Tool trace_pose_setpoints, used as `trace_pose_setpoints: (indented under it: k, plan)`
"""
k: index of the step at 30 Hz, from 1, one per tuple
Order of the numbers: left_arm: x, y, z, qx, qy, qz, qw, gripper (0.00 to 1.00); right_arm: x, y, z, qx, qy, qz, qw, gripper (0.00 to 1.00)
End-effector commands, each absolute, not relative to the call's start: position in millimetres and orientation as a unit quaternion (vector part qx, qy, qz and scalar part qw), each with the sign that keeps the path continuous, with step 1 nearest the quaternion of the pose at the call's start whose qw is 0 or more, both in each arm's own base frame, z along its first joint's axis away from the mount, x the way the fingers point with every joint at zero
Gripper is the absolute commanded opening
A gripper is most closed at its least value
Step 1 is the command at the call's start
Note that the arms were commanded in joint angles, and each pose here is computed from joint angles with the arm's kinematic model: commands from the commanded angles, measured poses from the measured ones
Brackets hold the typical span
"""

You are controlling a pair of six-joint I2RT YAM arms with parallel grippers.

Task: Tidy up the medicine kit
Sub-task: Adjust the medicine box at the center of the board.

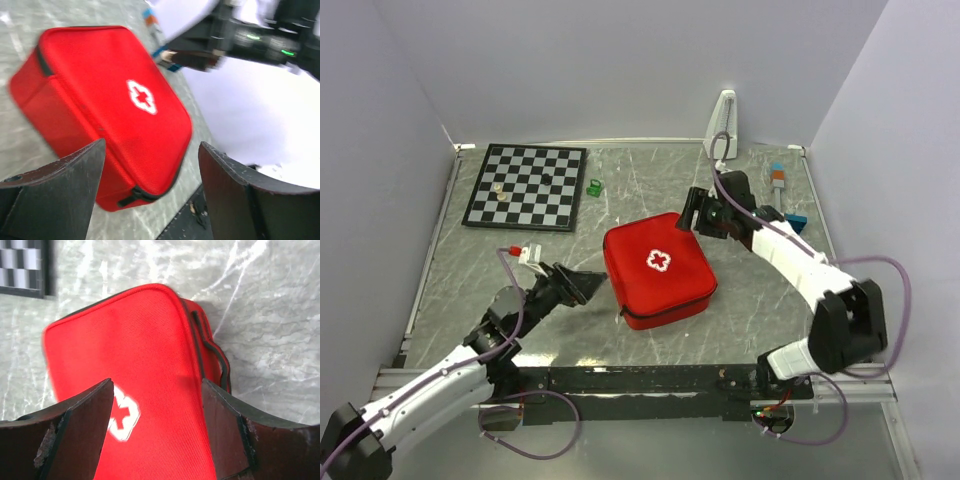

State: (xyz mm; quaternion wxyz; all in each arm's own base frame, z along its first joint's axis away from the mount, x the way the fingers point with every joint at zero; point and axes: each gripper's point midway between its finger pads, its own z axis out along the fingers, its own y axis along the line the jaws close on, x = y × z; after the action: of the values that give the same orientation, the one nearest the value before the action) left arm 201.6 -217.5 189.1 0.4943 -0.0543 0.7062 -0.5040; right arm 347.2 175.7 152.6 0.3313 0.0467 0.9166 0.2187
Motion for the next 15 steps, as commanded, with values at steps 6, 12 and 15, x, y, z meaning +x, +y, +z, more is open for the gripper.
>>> trace_pose_setpoints:
  k: [6,12,15]
  plan:
    - [208,-218,120,-0.079,0.792,-0.431,0.426,0.78,271,180,150,0.007,0.913,0.214,0.347,0.76]
    - [227,-215,141,-0.109,0.752,-0.444,0.475,0.81,240,165,143,0.02,0.906,0.221,0.362,0.76]
    - [234,-230,140,-0.082,0.771,-0.435,0.458,0.81,226,155,143,0.03,0.913,0.21,0.349,0.76]
